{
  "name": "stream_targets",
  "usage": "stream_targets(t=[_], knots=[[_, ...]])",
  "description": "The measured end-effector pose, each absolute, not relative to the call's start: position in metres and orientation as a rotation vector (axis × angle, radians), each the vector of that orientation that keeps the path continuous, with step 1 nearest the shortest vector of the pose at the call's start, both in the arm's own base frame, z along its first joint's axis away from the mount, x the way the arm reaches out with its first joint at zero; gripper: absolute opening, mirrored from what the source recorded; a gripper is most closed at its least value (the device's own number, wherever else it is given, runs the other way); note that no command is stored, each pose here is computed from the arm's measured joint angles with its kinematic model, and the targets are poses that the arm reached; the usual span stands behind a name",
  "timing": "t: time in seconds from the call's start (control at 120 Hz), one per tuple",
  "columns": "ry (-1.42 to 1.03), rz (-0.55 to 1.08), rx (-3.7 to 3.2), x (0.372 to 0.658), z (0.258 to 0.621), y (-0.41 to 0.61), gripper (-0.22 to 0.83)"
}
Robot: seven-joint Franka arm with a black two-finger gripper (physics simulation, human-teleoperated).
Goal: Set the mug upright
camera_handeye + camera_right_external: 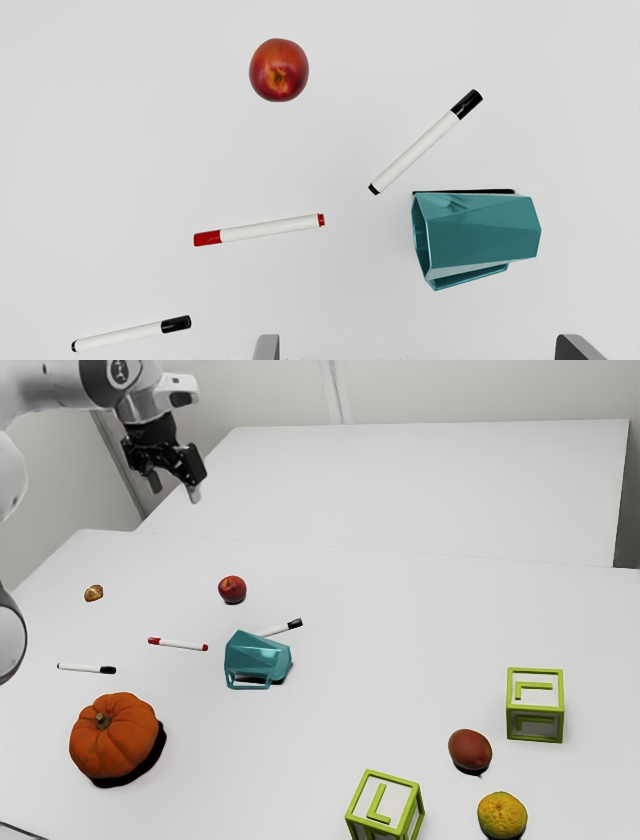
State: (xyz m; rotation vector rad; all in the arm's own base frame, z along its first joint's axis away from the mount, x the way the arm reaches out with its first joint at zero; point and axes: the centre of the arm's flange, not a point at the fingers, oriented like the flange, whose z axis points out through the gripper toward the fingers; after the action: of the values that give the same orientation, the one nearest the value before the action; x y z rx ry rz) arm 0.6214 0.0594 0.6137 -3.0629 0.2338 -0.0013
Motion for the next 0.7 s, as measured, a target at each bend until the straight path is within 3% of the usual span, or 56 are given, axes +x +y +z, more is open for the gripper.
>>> stream_targets(t=[0.233, 0.475, 0.7], knots=[[0.162, 0.076, -3.154, 0.606, 0.583, 0.083, 0.61], [0.020, 0.223, -3.416, 0.589, 0.507, 0.090, 0.62], [-0.119, 0.354, -3.564, 0.590, 0.446, 0.092, 0.62]])
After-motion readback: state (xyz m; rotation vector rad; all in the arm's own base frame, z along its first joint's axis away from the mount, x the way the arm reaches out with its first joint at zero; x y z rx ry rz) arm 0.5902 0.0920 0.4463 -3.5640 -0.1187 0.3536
